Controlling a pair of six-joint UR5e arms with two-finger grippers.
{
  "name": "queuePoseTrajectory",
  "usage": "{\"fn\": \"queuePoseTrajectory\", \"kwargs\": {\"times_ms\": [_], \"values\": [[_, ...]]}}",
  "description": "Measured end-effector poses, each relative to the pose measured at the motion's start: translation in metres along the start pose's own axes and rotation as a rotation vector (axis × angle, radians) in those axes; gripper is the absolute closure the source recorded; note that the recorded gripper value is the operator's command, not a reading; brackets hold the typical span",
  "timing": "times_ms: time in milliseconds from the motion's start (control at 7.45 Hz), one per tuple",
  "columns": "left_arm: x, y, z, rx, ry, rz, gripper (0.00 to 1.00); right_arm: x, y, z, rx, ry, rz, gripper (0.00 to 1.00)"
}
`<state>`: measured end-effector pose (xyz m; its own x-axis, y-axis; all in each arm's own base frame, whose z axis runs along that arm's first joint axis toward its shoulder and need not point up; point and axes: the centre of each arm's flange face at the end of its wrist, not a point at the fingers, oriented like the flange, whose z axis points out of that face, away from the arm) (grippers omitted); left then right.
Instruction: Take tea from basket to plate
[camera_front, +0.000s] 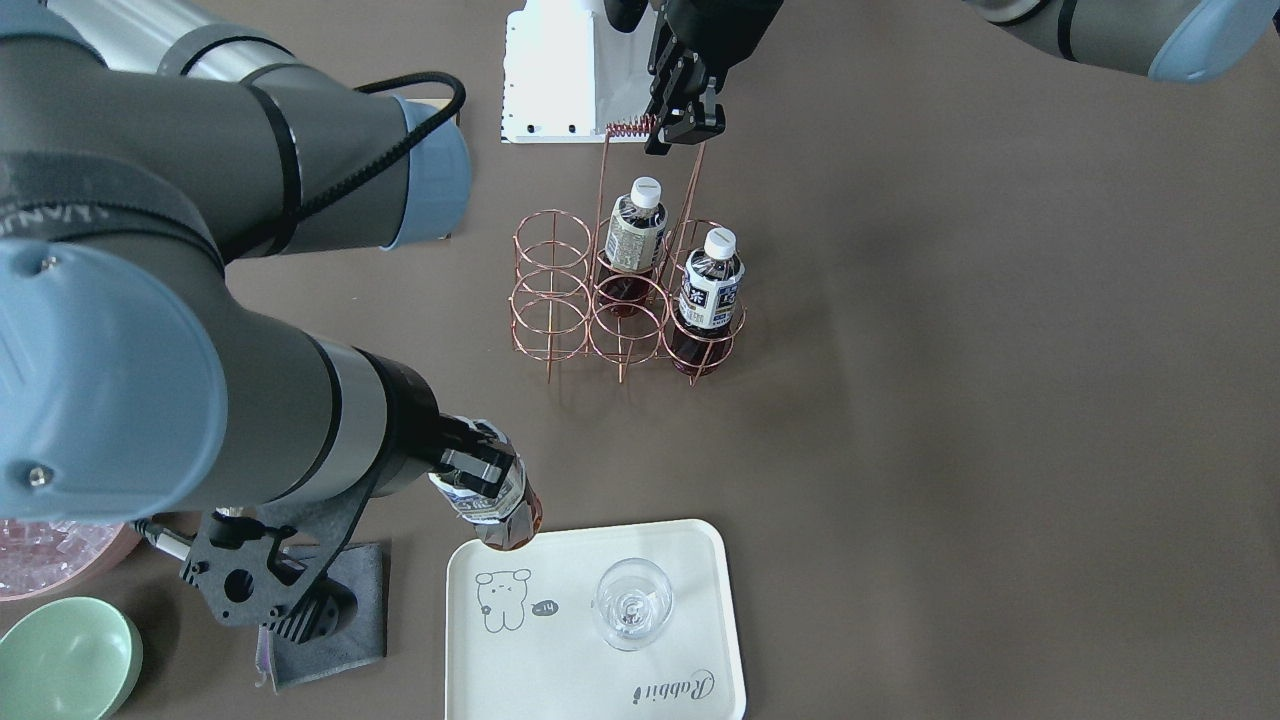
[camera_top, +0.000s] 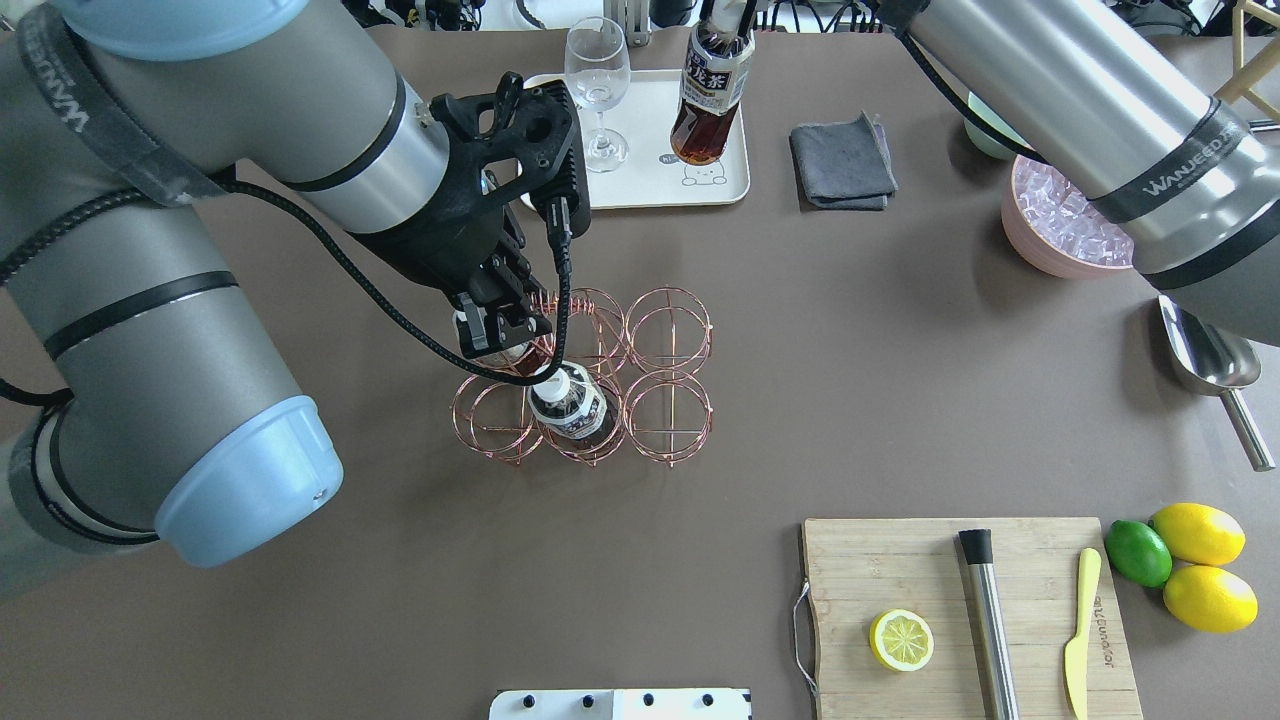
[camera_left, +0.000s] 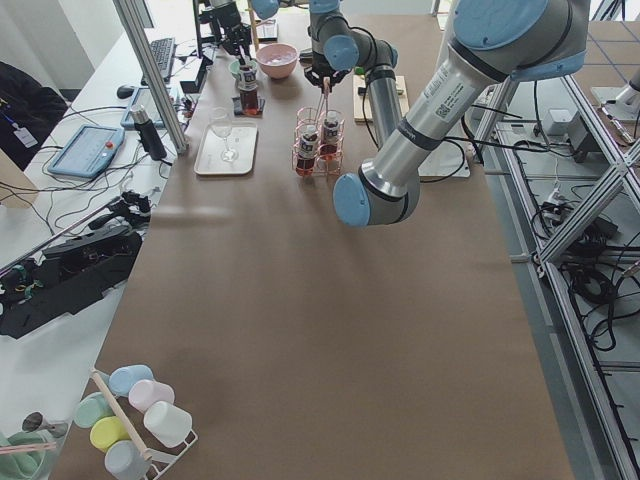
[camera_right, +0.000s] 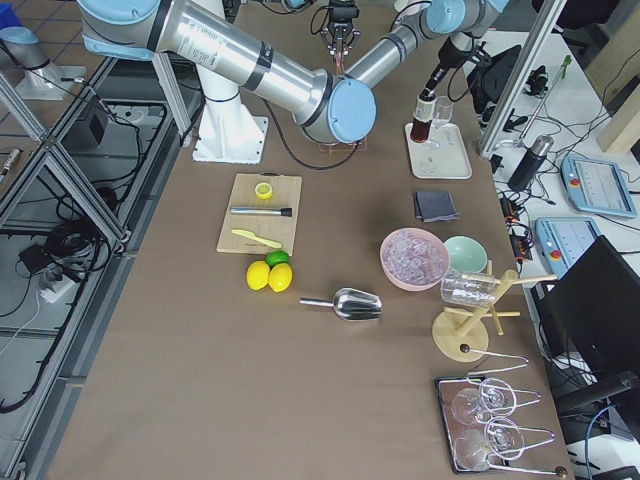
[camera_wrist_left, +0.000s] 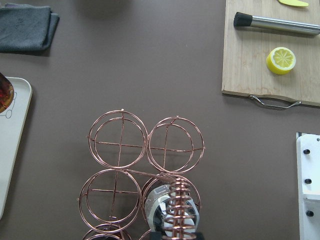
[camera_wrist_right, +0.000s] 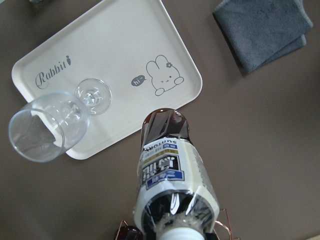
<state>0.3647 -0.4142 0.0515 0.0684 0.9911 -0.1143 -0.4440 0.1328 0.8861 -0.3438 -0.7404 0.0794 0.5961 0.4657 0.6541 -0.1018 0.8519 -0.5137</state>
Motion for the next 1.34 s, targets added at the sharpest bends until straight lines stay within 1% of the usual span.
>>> {"fn": "queuePoseTrajectory", "kwargs": {"times_ms": [134, 269, 537, 671, 940, 1208, 1343], "values": [[-0.004, 0.001, -0.006, 0.005, -0.012, -0.004, 1.00, 0.003, -0.029, 0.018, 0.013, 0.004, -0.031, 1.00], [-0.013, 0.007, -0.025, 0.013, -0.043, -0.019, 1.00, 0.007, -0.052, 0.038, 0.025, 0.018, -0.073, 1.00], [-0.017, 0.030, -0.080, 0.010, -0.107, -0.067, 1.00, 0.006, -0.066, 0.065, 0.062, 0.062, -0.153, 1.00], [-0.025, 0.055, -0.107, 0.006, -0.152, -0.105, 1.00, 0.002, -0.069, 0.071, 0.079, 0.078, -0.191, 1.00], [-0.050, 0.125, -0.154, -0.009, -0.220, -0.197, 1.00, -0.019, -0.070, 0.071, 0.130, 0.106, -0.302, 1.00], [-0.083, 0.198, -0.179, -0.069, -0.267, -0.237, 1.00, -0.031, -0.067, 0.074, 0.190, 0.123, -0.390, 1.00], [-0.102, 0.225, -0.190, -0.097, -0.289, -0.255, 1.00, -0.036, -0.065, 0.074, 0.216, 0.119, -0.425, 1.00]]}}
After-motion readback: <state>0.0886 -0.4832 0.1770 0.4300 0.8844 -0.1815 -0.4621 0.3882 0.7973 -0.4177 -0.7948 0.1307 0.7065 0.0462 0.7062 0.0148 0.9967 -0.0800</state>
